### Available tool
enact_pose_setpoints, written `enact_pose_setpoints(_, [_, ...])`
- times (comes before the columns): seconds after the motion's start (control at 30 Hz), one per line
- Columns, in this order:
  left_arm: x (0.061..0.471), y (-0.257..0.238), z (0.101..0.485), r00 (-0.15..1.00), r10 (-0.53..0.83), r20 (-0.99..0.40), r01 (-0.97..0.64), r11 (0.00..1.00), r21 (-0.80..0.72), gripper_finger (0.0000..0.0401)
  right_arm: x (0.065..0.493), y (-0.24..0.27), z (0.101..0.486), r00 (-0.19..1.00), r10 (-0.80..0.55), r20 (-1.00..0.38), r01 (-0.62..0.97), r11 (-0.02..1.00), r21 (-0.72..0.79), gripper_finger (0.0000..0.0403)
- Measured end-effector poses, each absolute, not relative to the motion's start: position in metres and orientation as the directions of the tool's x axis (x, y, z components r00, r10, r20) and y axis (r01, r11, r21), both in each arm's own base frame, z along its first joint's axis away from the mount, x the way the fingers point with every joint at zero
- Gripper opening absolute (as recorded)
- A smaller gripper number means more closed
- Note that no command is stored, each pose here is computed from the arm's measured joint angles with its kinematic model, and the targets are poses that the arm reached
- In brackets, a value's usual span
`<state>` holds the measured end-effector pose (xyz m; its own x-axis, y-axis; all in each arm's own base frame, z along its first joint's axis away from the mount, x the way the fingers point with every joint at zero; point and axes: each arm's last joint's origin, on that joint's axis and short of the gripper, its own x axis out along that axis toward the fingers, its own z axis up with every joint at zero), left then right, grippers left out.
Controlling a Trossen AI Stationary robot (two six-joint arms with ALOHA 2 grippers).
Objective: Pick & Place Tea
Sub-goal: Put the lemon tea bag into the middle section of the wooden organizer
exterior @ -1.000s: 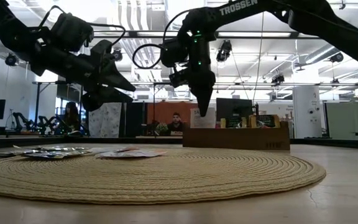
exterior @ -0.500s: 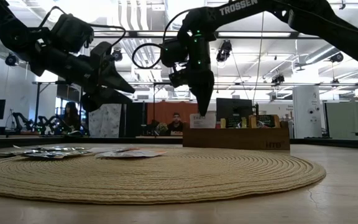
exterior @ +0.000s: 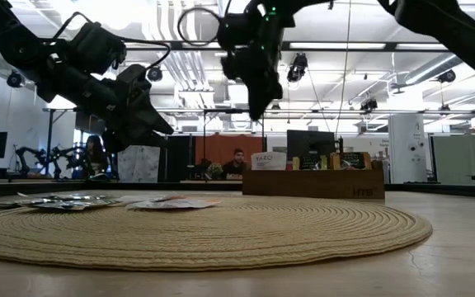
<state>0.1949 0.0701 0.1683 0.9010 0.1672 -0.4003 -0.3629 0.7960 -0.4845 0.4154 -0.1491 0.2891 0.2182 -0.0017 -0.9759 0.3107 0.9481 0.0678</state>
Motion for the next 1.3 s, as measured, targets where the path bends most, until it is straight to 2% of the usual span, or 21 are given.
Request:
enact_pose_setpoints(0.13, [0.195, 0.070, 0.168, 0.902, 0.167, -0.399, -0.362, 0.796, -0.485, 0.0168, 0.421, -0.135, 0.297, 0.303, 0.090, -0.949, 0.390, 0.896, 0.210, 0.0110])
enact_pose_setpoints(0.37, [0.195, 0.068, 0.168, 0.913, 0.100, -0.395, -0.311, 0.798, -0.516, 0.0168, 0.435, -0.090, 0.298, 0.315, 0.112, -0.943, 0.492, 0.830, 0.263, 0.0096])
enact_pose_setpoints(0.6, [0.197, 0.059, 0.169, 0.922, -0.117, -0.368, -0.131, 0.802, -0.583, 0.0167, 0.438, -0.026, 0.312, 0.327, -0.074, -0.942, 0.591, 0.794, 0.143, 0.0082])
enact_pose_setpoints(0.73, [0.197, 0.055, 0.169, 0.919, -0.144, -0.366, -0.108, 0.802, -0.588, 0.0167, 0.437, 0.002, 0.315, 0.335, -0.117, -0.935, 0.668, 0.729, 0.148, 0.0077])
enact_pose_setpoints(0.93, [0.198, 0.055, 0.169, 0.920, -0.140, -0.367, -0.118, 0.793, -0.598, 0.0168, 0.433, 0.040, 0.312, 0.316, -0.181, -0.931, 0.703, 0.704, 0.102, 0.0082])
enact_pose_setpoints(1.13, [0.197, 0.056, 0.168, 0.916, -0.112, -0.386, -0.197, 0.712, -0.674, 0.0168, 0.418, 0.091, 0.317, 0.325, -0.245, -0.914, 0.738, 0.670, 0.083, 0.0082])
enact_pose_setpoints(1.3, [0.197, 0.050, 0.165, 0.893, -0.188, -0.409, -0.221, 0.609, -0.762, 0.0168, 0.403, 0.142, 0.318, 0.370, -0.258, -0.893, 0.784, 0.603, 0.150, 0.0073])
